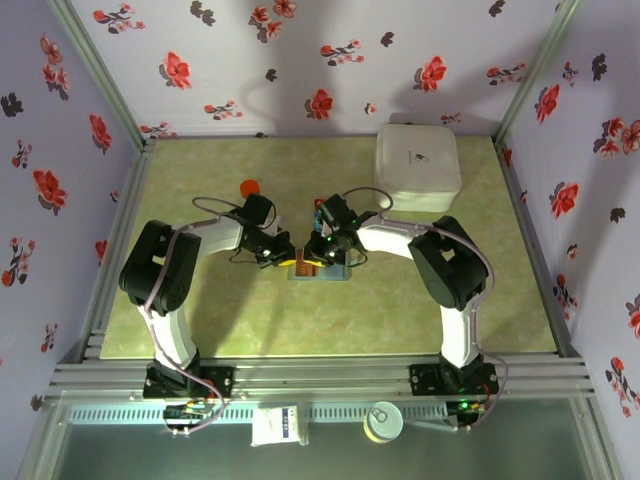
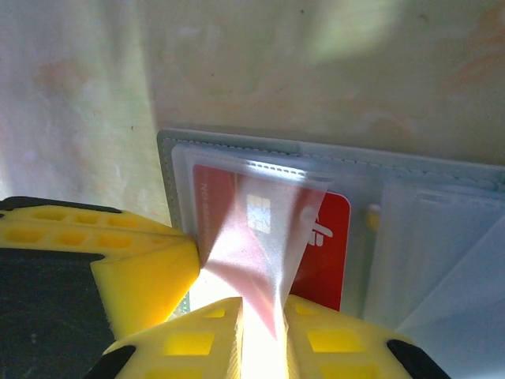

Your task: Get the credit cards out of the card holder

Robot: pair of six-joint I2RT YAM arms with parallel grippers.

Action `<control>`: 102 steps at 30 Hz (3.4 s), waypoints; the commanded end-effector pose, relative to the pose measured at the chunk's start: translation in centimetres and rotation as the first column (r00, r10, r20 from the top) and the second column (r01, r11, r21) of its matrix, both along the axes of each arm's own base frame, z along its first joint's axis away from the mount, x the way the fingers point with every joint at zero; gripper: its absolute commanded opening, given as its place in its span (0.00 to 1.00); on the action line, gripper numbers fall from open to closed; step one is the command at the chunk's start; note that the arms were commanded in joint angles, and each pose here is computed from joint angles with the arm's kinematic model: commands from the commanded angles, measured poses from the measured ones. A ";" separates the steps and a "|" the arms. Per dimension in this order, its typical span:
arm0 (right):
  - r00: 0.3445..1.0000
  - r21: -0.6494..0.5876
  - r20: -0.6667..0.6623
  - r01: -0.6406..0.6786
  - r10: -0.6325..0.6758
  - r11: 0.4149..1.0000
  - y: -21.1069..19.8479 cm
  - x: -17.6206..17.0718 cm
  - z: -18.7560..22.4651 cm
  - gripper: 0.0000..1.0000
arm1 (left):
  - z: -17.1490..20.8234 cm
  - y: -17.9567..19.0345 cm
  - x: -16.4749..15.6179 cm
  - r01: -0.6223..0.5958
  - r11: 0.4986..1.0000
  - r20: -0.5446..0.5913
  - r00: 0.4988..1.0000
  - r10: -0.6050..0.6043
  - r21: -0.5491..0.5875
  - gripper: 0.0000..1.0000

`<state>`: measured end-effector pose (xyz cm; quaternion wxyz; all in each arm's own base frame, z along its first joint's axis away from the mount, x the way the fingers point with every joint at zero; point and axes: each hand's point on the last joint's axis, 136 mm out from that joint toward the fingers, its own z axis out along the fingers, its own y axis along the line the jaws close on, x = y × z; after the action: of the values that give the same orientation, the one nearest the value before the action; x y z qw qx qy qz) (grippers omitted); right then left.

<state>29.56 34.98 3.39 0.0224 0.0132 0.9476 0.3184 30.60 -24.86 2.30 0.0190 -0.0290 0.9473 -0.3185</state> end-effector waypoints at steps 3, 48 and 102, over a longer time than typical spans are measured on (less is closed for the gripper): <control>1.000 -0.075 -0.018 -0.006 0.005 0.997 -0.7 -0.4 -1.1 0.20 | -1.1 0.8 -1.0 0.002 1.000 -0.036 0.999 -0.001 0.025 0.00; 0.998 -0.143 0.053 -0.009 0.017 0.990 -2.1 -0.2 0.8 0.24 | -0.2 -0.9 -2.3 0.052 0.998 -0.028 0.998 -0.051 0.022 0.00; 1.000 -0.081 0.020 0.004 -0.002 0.997 -2.5 0.0 -0.7 0.29 | -1.2 -0.3 -2.3 0.061 0.995 -0.054 0.997 -0.057 0.073 0.00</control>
<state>29.39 32.75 2.80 0.0300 0.0026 0.9619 0.2719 28.72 -25.79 2.44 -0.0004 -0.0107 0.9505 -0.3105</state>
